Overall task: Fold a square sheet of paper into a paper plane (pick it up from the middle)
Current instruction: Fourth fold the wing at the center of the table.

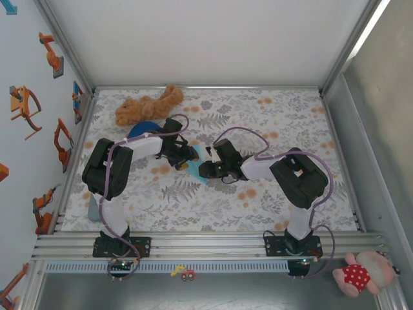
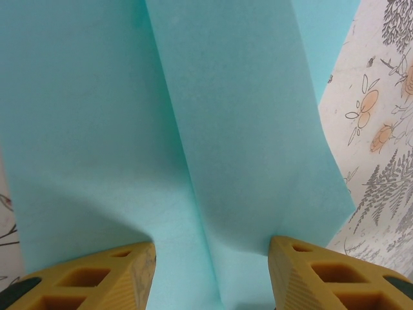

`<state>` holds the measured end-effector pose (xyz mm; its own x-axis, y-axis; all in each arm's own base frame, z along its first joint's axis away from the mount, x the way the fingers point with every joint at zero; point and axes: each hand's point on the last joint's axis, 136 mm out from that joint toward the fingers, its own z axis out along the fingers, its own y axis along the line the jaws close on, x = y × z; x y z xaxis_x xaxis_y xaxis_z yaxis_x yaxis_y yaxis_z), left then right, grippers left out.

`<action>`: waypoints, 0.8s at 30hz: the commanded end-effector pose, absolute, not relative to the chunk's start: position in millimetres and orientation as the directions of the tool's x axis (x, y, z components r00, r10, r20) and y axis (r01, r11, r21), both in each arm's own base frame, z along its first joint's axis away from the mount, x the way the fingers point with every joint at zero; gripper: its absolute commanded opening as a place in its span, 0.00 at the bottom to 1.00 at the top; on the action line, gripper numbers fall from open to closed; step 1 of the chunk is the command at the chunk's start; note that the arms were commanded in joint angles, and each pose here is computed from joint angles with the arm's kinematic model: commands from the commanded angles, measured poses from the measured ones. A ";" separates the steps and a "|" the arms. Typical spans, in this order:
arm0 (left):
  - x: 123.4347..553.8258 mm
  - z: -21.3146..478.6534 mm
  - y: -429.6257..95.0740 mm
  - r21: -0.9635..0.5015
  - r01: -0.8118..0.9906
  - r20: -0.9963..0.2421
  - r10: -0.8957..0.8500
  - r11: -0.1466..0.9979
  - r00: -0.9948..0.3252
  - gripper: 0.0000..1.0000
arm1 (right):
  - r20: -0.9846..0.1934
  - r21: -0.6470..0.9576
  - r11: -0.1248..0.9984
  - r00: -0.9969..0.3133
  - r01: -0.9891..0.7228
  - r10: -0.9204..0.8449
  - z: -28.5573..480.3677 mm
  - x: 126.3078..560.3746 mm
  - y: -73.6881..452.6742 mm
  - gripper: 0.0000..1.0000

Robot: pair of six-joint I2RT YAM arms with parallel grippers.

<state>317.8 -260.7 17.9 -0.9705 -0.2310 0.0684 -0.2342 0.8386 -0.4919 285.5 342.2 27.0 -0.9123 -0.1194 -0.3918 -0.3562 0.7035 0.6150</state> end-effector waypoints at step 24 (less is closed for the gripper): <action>268.6 -38.7 -226.2 -0.257 -0.276 0.204 -0.227 0.926 -0.952 0.53 | -0.353 0.670 0.682 -0.934 -0.293 -0.054 12.4 286.1 347.6 0.06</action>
<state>317.4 -260.7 17.8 -0.9708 -0.2276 0.0757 -0.2354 0.8429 -0.4839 294.6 352.5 25.5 -0.9173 -0.0520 -0.3948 -0.3226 0.6784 0.6601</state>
